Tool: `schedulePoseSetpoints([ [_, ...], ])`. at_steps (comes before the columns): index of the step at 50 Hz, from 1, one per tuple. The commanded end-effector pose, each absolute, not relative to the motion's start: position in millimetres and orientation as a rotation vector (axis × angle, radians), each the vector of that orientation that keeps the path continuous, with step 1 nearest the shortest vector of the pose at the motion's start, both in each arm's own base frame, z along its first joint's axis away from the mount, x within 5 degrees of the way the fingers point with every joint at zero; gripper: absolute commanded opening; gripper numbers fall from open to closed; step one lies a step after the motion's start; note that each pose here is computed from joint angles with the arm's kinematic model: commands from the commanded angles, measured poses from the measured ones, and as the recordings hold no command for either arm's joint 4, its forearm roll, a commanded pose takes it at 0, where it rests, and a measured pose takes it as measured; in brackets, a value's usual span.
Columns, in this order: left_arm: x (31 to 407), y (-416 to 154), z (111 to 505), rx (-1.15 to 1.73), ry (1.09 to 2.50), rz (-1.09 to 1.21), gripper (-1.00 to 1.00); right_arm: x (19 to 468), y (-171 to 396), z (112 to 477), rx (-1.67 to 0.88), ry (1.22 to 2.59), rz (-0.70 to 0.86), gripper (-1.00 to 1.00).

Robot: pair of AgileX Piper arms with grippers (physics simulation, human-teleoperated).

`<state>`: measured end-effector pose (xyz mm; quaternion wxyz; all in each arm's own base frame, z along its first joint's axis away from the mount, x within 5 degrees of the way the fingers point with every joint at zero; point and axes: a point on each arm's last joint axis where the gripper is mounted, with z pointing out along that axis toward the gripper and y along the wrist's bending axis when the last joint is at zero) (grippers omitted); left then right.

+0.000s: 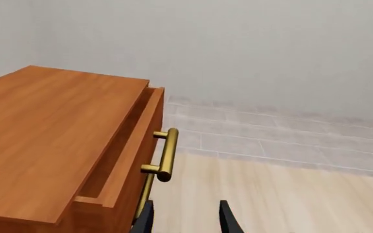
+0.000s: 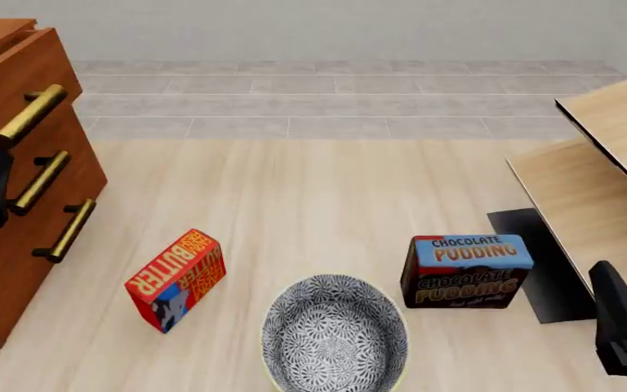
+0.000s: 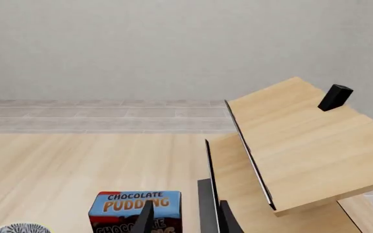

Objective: Close the top drawer of the cabinet and put the bowl on top of it.

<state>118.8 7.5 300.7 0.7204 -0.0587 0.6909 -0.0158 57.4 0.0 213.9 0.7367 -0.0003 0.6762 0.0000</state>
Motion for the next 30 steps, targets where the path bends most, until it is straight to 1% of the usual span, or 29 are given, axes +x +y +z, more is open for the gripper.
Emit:
schedulePoseSetpoints([
  [1,138,10,285,-0.138,1.567,-0.022,1.0,57,0,214,0.0,1.485,0.0,1.0],
  [8,144,13,279,-0.148,1.585,-0.008,1.0,57,0,214,0.0,1.485,0.0,1.0],
  [15,137,18,280,-0.165,1.544,0.042,1.0,57,0,214,0.0,1.485,0.0,1.0],
  [30,131,23,281,-0.19,1.527,0.078,1.0,57,0,214,0.0,1.485,0.0,1.0],
])
